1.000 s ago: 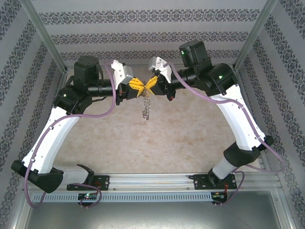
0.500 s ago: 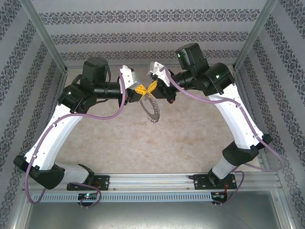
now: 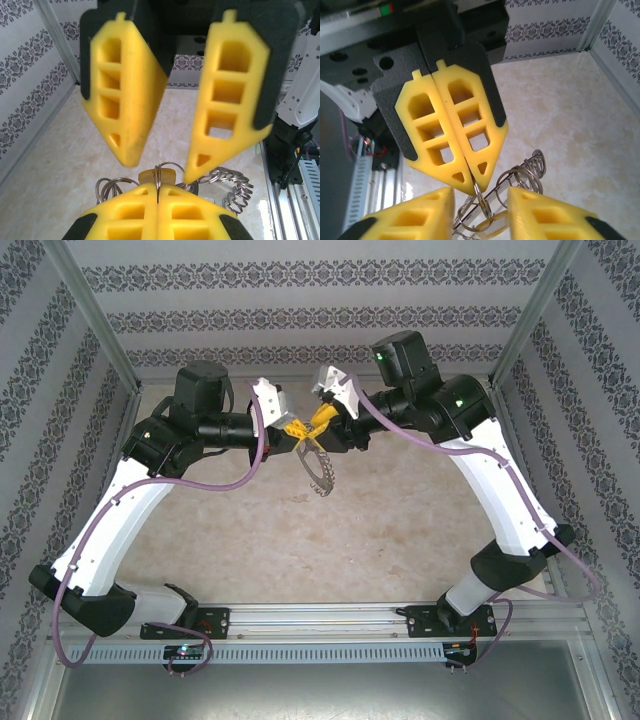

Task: Put the keys on the keyring

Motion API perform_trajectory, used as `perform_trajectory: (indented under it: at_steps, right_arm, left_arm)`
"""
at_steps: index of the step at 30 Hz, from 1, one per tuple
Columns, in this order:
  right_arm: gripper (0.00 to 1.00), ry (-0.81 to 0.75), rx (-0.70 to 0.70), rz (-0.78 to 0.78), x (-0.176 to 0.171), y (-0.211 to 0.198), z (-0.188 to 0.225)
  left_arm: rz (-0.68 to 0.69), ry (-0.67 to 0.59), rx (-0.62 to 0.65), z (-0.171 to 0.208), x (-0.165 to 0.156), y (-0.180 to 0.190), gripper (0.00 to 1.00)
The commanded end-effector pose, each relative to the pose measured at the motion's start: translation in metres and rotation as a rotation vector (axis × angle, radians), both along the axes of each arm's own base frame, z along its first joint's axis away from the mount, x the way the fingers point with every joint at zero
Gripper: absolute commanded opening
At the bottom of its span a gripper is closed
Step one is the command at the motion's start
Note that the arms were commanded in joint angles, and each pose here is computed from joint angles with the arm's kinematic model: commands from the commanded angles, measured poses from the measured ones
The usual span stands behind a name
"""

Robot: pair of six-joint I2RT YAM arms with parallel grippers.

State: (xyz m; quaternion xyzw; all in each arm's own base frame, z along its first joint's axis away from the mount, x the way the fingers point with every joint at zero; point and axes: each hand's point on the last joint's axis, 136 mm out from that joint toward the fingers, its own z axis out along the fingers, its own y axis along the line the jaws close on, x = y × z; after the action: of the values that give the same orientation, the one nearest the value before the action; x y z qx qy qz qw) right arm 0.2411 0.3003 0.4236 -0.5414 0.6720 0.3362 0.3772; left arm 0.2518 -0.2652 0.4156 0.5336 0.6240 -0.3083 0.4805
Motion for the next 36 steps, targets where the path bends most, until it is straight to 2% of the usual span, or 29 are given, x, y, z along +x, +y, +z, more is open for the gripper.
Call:
perform_trajectory:
  at_steps: [1,14,23,26,28,30,36]
  right_arm:
    - [0.4,0.034,0.117,-0.008,-0.008,-0.008,0.026]
    - [0.4,0.186,0.165,0.028,-0.012,-0.005,0.019]
    - [0.34,0.238,0.129,0.009,-0.005,-0.003,0.004]
    - [0.26,0.249,0.124,0.008,-0.005,-0.003,0.001]
    - [0.09,0.248,0.124,0.013,-0.007,-0.003,0.001]
    - [0.01,0.248,0.123,0.011,-0.006,-0.004,0.0]
    - [0.06,0.256,0.094,-0.014,-0.003,-0.006,-0.008]
  left_arm:
    - [-0.022,-0.033,-0.068,0.019,0.0,-0.002,0.0]
    - [-0.022,-0.042,-0.117,0.028,0.004,0.0,0.0]
    - [-0.021,-0.052,-0.141,0.036,0.002,0.003,0.0]
    - [-0.022,-0.052,-0.145,0.037,0.002,0.004,0.0]
    - [-0.02,-0.052,-0.147,0.037,0.003,0.004,0.0]
    - [-0.02,-0.052,-0.15,0.038,0.003,0.004,0.0]
    - [-0.023,-0.055,-0.159,0.041,0.002,0.004,0.0]
